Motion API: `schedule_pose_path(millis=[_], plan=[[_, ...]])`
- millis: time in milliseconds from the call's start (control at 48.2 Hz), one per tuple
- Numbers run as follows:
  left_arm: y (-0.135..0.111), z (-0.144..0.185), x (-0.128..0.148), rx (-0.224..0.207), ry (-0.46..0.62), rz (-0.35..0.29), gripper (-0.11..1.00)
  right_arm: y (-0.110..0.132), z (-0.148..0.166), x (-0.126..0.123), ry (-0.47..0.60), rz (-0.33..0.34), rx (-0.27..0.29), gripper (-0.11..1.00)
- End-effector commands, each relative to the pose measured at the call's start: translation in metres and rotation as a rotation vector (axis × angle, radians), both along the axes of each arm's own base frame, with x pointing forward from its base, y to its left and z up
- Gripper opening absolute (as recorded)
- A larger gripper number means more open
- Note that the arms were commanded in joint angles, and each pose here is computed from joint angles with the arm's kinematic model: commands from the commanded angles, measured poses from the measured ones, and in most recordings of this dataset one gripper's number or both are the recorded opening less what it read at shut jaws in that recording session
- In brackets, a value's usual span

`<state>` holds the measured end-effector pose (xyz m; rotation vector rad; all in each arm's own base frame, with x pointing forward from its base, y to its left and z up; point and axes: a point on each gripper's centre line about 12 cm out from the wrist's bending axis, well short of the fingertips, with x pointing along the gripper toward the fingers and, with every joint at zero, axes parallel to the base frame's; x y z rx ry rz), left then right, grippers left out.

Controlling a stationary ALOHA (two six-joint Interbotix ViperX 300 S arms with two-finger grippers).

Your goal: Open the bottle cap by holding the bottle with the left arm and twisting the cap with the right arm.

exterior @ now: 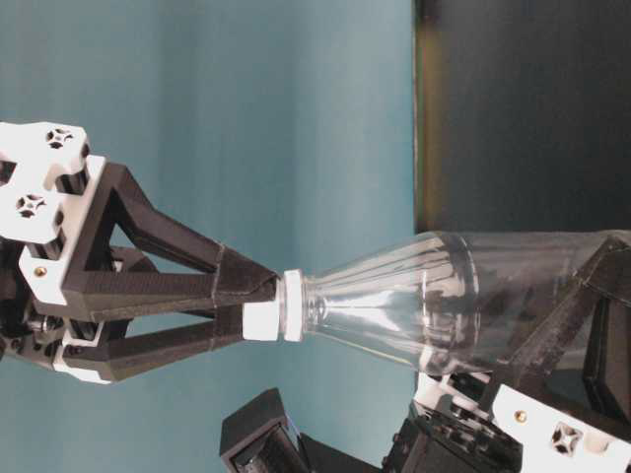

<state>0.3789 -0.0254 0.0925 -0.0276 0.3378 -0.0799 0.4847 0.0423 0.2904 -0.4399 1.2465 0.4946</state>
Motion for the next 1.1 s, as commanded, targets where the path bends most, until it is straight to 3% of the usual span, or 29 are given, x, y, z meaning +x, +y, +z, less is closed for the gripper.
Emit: schedule_pose_path(millis=[0, 125, 208, 415, 561, 727, 810, 955, 1080], plan=[[-0.002, 0.002, 0.002, -0.001, -0.009, -0.007, 0.81, 0.001, 0.004, 0.002, -0.029, 0.009, -0.015, 0.42], [-0.002, 0.002, 0.002, -0.002, -0.007, -0.006, 0.81, 0.002, 0.006, 0.002, -0.051, -0.033, -0.005, 0.73], [-0.002, 0.001, 0.001, -0.005, -0.004, -0.005, 0.81, 0.001, 0.009, -0.001, -0.050, -0.095, 0.007, 0.81], [-0.003, 0.001, 0.002, -0.006, -0.006, -0.008, 0.81, 0.004, 0.036, -0.014, -0.074, -0.264, 0.074, 0.80], [-0.003, 0.001, 0.002, -0.006, -0.006, -0.006, 0.81, 0.007, 0.068, -0.024, -0.092, -0.469, 0.171, 0.80], [-0.003, 0.002, 0.003, -0.008, -0.008, -0.007, 0.81, 0.006, 0.087, -0.028, -0.020, -0.808, 0.274, 0.80], [-0.003, 0.002, 0.003, -0.009, -0.008, -0.007, 0.81, 0.008, 0.086, -0.027, 0.037, -0.936, 0.290, 0.80], [-0.004, 0.003, 0.003, -0.011, -0.010, -0.008, 0.81, 0.012, 0.085, -0.023, 0.091, -1.109, 0.321, 0.80], [-0.004, 0.002, 0.002, -0.014, -0.006, -0.007, 0.81, 0.016, 0.077, -0.017, 0.112, -1.198, 0.342, 0.80]])
